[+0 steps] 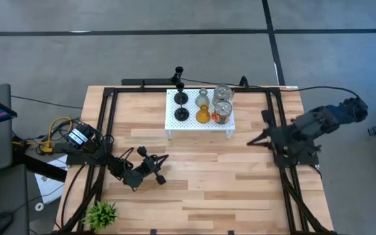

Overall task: Pick & Place candle stick holders
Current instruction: Return to Home Position

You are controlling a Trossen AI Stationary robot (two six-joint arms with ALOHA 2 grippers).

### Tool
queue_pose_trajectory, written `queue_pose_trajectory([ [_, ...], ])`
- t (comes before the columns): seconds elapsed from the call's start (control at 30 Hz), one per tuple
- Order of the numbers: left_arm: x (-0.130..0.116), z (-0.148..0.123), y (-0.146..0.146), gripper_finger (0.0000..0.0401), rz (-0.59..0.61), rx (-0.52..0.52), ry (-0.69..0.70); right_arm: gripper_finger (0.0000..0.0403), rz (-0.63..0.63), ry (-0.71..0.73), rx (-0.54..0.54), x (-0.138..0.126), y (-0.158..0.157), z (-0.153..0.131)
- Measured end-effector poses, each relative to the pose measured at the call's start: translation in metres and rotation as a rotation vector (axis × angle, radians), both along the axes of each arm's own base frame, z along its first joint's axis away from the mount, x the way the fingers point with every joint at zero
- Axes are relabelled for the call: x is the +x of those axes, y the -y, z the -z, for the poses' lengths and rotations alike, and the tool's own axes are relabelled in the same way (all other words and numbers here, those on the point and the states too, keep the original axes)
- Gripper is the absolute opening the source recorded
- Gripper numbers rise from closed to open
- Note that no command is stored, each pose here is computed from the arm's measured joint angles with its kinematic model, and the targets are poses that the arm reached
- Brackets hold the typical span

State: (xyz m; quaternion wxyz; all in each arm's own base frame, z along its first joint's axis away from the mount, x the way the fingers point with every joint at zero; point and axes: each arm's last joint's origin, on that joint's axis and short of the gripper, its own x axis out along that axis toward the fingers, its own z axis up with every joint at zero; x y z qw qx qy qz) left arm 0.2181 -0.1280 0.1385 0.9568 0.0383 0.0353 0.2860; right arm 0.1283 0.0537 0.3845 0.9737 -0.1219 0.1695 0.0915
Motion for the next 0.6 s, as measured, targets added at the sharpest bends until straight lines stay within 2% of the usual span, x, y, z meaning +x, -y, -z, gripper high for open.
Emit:
queue_pose_trajectory([
  [0.13, 0.0, 0.0, 0.0, 0.0006, 0.0, 0.0, 0.0, 0.0, 0.089, 0.014, 0.013, -0.014, 0.019, 0.02],
  [0.3, 0.0, 0.0, 0.0, 0.0006, 0.0, 0.0, 0.0, 0.0, 0.077, 0.06, 0.044, -0.027, 0.034, 0.035],
  [0.47, 0.0, 0.0, 0.0, 0.0006, 0.0, 0.0, 0.0, 0.0, 0.066, 0.178, 0.098, -0.054, 0.044, 0.038],
  [0.6, 0.0, 0.0, 0.0, 0.0006, 0.0, 0.0, 0.0, 0.0, 0.086, 0.235, 0.136, -0.065, 0.047, 0.048],
])
